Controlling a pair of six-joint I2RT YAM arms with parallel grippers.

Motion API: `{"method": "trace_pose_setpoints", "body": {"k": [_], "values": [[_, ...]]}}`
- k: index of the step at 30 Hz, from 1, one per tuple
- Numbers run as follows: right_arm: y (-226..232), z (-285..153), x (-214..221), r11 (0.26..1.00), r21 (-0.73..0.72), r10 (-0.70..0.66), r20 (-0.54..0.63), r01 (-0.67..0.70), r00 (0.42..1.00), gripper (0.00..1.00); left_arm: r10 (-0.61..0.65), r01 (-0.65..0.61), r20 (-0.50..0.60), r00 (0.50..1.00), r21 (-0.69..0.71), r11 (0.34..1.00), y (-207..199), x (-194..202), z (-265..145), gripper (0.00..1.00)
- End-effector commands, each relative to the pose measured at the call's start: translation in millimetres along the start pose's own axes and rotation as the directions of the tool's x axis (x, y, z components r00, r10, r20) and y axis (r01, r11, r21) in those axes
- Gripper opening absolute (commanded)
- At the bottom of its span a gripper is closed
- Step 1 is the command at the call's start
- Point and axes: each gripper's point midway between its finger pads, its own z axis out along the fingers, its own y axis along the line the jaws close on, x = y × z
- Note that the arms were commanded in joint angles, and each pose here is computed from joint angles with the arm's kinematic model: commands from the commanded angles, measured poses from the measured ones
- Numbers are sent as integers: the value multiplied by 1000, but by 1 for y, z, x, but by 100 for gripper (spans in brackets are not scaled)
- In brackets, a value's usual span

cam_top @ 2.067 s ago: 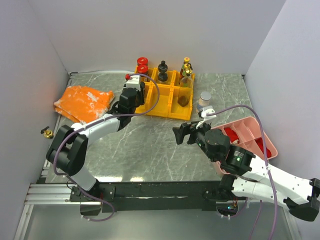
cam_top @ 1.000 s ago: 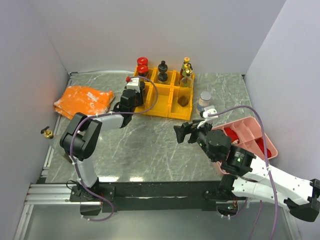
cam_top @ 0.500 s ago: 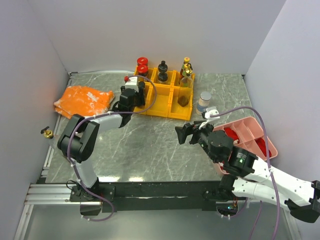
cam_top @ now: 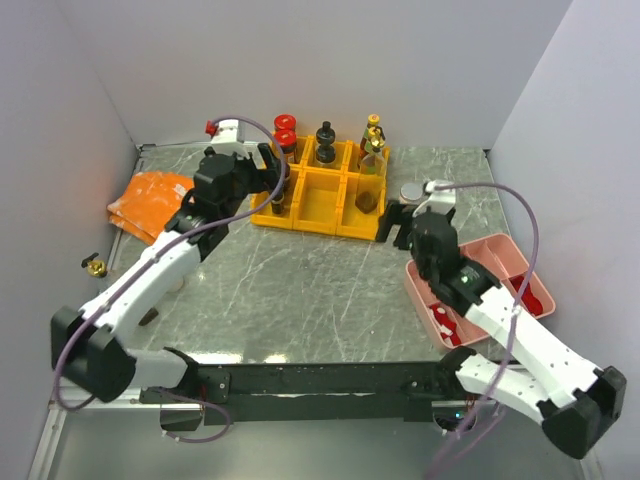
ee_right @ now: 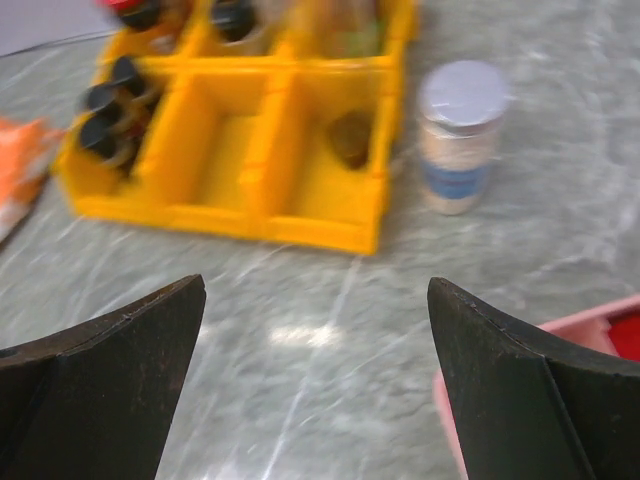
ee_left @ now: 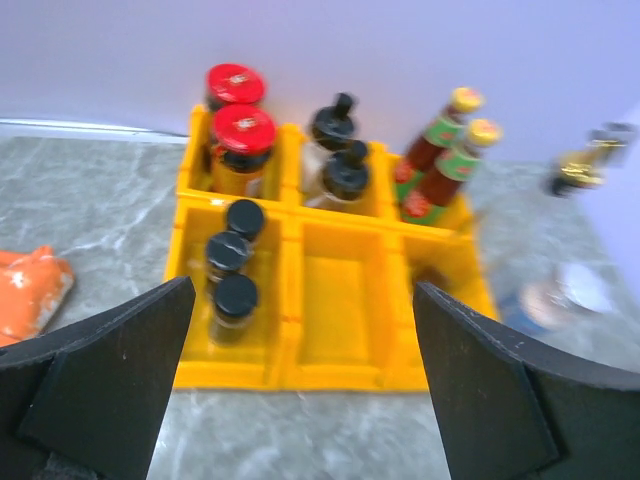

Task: Organize the condiment bottles
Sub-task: Pick up the bottle from the center of the board.

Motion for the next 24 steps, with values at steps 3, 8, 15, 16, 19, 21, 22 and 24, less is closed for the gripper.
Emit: {"method": "trace_pose_setpoints", "body": {"k": [3,8,15,16,19,21,22,24], "values": [[-27,46,-41,992,85,84,64,-89,994,100,-12,25,-95,995,129,991,-40,-26,-66,96],[-51,87,-33,990,135,47,17,-49,999,100,21,-11,-42,999,216,976,-50,-58,-104,96],[-81,130,-12,973,229,-25,-42,34,999,100,62,-67,30,998,172,983,-25,-44,-120,96],[-86,132,-11,969,243,-43,-47,53,998,100,57,-63,36,998,176,982,-24,-41,-122,96],[-89,140,-12,969,240,-48,-40,56,998,100,48,-56,51,998,170,984,-17,-29,-124,96],[-88,149,-11,973,222,-49,-28,54,998,100,59,-66,48,997,166,984,-16,-30,-127,97],[-90,152,-10,974,221,-51,-31,56,998,100,59,-64,39,998,156,986,-14,-29,-127,96],[-93,163,-5,972,225,-58,-52,68,997,100,58,-66,50,997,161,985,-15,-33,-130,97]]}}
